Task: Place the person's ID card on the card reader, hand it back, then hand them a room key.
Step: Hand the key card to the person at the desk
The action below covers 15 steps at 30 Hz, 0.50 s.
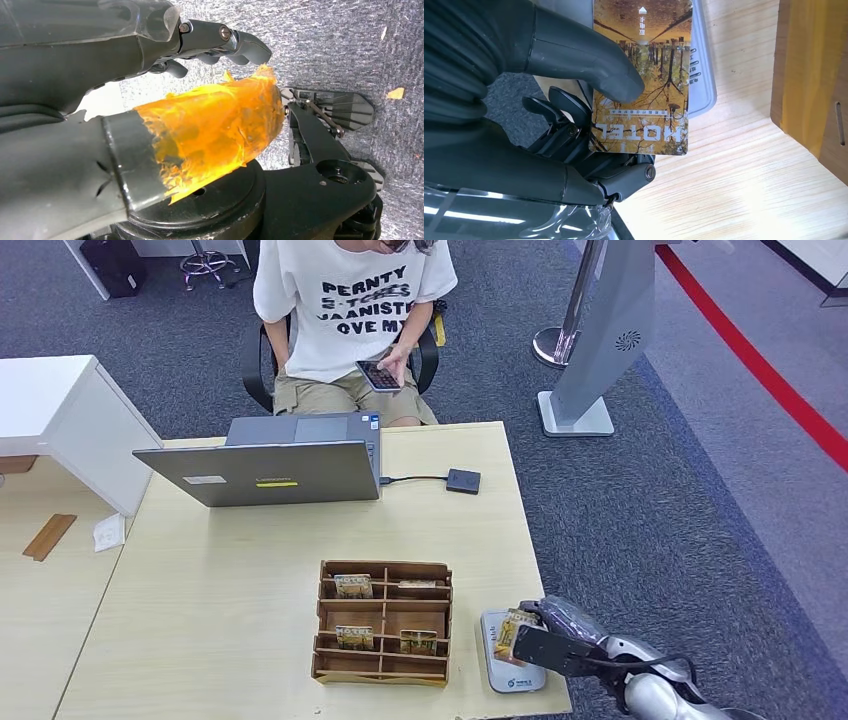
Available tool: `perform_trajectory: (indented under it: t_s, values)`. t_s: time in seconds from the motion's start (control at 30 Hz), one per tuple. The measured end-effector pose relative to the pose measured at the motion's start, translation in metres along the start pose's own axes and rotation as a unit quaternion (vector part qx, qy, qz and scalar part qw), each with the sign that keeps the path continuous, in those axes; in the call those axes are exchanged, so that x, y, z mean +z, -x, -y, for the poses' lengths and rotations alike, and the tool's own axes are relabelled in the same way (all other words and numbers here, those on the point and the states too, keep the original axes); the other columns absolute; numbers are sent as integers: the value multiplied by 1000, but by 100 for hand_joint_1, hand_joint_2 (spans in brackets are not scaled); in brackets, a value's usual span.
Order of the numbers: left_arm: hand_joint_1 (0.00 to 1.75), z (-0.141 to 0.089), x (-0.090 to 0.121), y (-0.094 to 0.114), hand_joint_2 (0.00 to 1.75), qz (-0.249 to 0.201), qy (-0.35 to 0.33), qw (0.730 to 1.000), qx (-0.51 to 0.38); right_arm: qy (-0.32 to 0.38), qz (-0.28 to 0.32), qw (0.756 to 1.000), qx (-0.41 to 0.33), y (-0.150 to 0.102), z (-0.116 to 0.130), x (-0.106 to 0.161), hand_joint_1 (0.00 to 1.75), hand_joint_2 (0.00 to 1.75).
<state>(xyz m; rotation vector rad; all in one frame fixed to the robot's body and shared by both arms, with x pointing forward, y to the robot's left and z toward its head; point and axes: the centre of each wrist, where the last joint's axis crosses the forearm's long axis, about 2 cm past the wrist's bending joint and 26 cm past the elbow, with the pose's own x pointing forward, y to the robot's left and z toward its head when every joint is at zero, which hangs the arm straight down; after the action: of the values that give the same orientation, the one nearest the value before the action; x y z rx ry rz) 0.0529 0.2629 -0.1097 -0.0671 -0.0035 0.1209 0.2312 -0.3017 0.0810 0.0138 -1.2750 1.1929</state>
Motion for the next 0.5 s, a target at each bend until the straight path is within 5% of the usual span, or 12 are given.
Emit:
perform_trajectory:
  t_s: [0.5]
  values:
    - [0,0,0,0,0,0,-1,1000,0,0,-1,1000,4,0,1,1,175,175]
